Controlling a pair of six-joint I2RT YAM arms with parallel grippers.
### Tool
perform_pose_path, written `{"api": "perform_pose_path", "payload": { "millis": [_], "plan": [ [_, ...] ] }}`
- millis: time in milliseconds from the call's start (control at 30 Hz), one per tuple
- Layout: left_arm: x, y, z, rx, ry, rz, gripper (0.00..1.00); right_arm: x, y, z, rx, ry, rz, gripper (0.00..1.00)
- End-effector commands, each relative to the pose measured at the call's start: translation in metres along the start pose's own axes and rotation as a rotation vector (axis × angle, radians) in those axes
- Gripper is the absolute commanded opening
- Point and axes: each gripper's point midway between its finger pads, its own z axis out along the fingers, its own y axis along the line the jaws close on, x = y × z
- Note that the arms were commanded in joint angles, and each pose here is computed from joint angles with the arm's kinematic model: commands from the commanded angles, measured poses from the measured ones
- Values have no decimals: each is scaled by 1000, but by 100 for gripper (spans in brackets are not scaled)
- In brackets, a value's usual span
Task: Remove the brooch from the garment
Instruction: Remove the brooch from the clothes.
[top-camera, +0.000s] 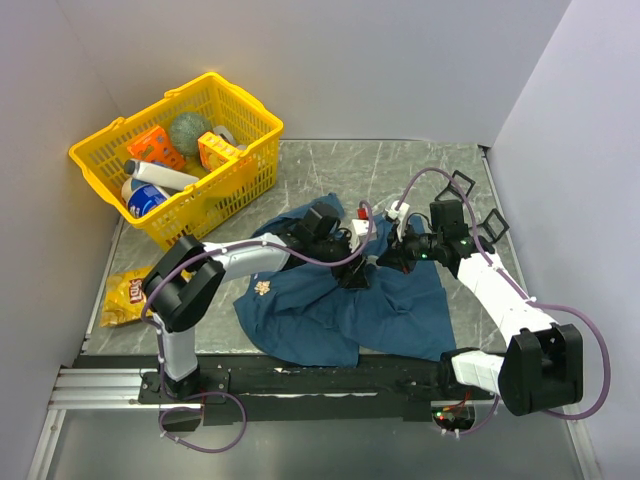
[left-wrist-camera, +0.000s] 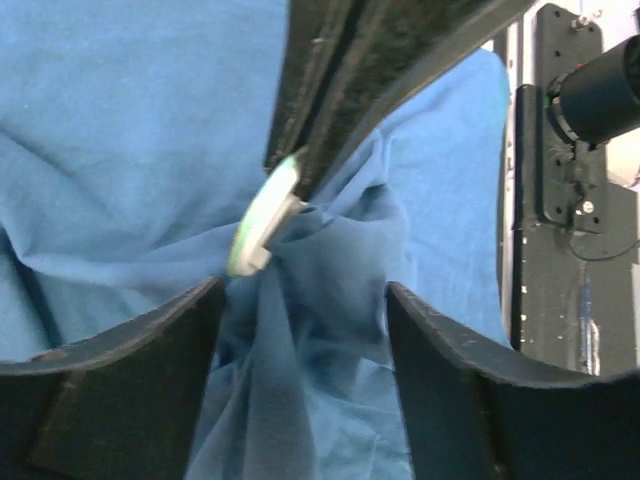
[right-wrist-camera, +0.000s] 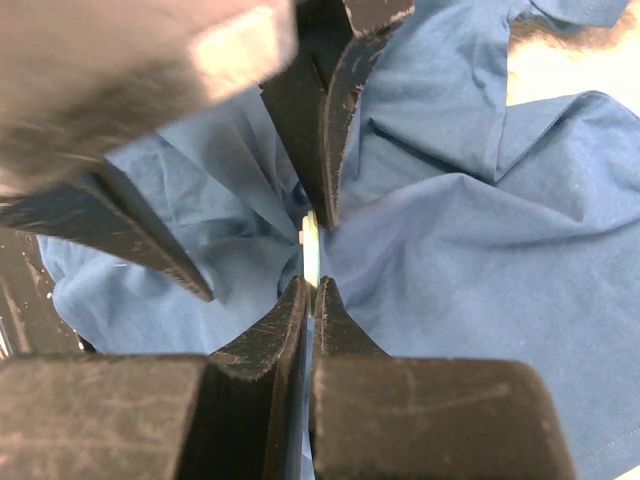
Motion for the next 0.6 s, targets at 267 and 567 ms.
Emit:
{"api": "perform_pose_path", "payload": {
  "millis": [267,567],
  "plan": [
    [-18,5,3,-21,-20,50,1,-30,4,-11,-13,-69,-58,0],
    [-29,10,-9,-81,-5,114,1,-21,-4,-16,32,0,-94,0]
  ]
}}
